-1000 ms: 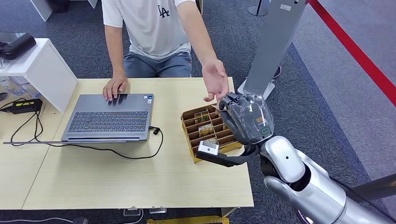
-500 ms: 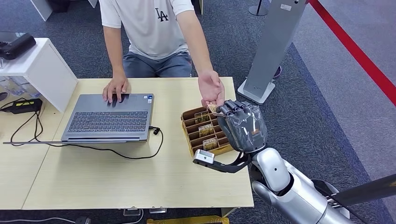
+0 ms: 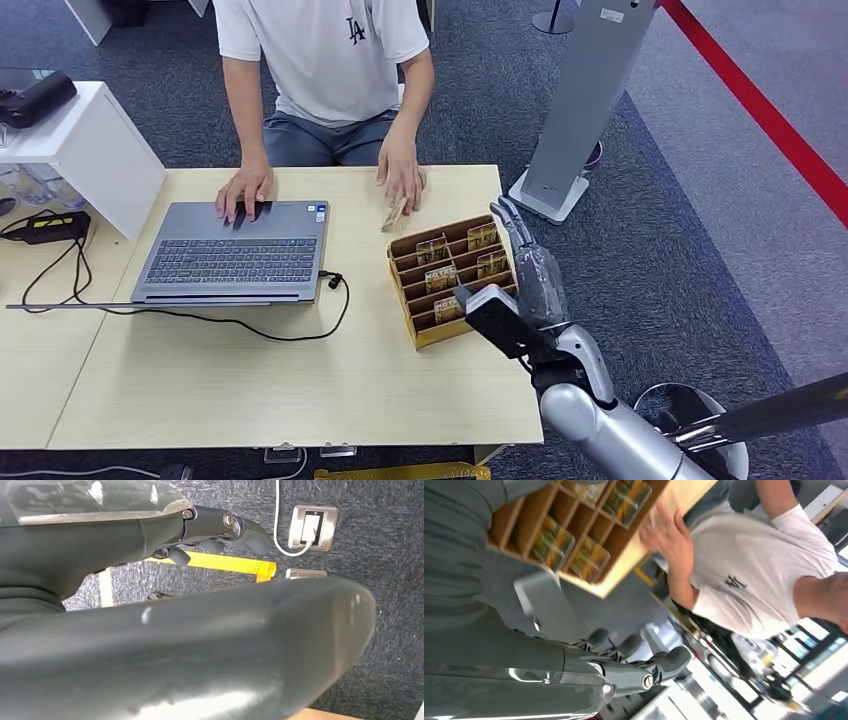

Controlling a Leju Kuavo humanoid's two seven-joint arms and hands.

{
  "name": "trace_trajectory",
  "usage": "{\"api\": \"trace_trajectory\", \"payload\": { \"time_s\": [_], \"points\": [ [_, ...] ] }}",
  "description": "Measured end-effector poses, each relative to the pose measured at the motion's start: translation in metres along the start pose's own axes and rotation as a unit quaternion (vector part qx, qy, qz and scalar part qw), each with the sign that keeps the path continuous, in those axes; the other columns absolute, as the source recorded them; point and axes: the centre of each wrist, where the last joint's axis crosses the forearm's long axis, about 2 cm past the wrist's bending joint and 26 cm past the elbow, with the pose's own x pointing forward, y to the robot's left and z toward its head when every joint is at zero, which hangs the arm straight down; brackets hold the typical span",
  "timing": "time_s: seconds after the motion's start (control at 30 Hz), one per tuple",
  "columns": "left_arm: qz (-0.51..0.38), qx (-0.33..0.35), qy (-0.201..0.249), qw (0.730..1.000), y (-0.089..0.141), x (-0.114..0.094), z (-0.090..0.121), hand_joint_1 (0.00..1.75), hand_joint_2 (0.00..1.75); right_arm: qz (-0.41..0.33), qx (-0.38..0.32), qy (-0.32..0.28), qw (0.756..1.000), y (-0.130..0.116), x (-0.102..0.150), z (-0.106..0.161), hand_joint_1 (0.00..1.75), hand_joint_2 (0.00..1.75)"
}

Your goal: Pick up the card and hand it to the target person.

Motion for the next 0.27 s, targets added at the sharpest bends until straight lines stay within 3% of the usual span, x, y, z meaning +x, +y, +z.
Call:
{"api": "trace_trajectory", "payload": {
  "time_s": [0.27],
  "points": [
    [0.0,0.007,0.002,1.0,0.003,0.001,0.0,0.0,0.0,-0.123,0.049,0.109,0.985,0.005,-0.019,0.024,0.0,1.75]
  ]
}}
